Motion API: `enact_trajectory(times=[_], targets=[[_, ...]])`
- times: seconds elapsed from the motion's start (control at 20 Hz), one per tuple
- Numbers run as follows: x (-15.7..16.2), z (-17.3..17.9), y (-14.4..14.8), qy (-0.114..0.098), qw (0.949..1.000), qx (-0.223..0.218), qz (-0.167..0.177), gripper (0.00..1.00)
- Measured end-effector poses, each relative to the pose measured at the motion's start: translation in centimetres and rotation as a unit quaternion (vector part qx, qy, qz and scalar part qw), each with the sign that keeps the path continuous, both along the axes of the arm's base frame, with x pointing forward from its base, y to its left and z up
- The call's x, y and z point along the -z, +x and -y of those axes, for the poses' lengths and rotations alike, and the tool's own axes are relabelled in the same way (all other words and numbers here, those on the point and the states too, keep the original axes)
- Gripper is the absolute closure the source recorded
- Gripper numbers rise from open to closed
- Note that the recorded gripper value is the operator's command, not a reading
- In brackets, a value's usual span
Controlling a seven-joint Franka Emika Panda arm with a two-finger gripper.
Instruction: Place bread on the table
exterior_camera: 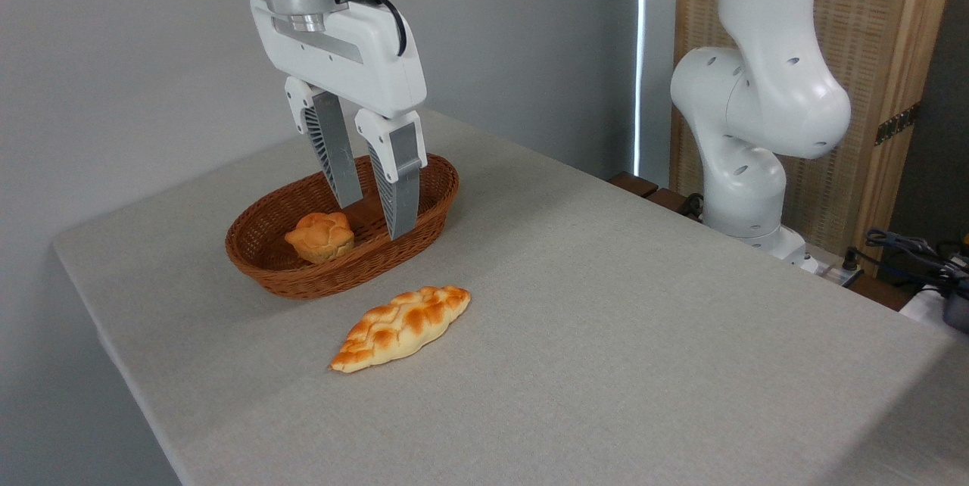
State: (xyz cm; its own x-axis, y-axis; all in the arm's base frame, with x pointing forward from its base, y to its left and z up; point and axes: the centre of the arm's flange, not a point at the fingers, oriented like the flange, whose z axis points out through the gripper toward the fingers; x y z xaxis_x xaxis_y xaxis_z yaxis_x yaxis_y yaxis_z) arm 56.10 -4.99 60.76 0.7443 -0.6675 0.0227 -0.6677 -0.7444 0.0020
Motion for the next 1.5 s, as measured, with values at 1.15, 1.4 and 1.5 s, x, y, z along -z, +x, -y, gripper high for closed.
enact_trajectory(times=[1.15, 1.4, 1.5], targets=[[0.13, 0.01, 0.05, 0.000, 1.0000, 0.000, -0.001, 0.00], [0.31, 0.31, 0.06, -0.002, 1.0000, 0.002, -0.003, 0.00], [0.41, 0.69, 0.02, -0.005, 1.0000, 0.005, -0.005, 0.00]])
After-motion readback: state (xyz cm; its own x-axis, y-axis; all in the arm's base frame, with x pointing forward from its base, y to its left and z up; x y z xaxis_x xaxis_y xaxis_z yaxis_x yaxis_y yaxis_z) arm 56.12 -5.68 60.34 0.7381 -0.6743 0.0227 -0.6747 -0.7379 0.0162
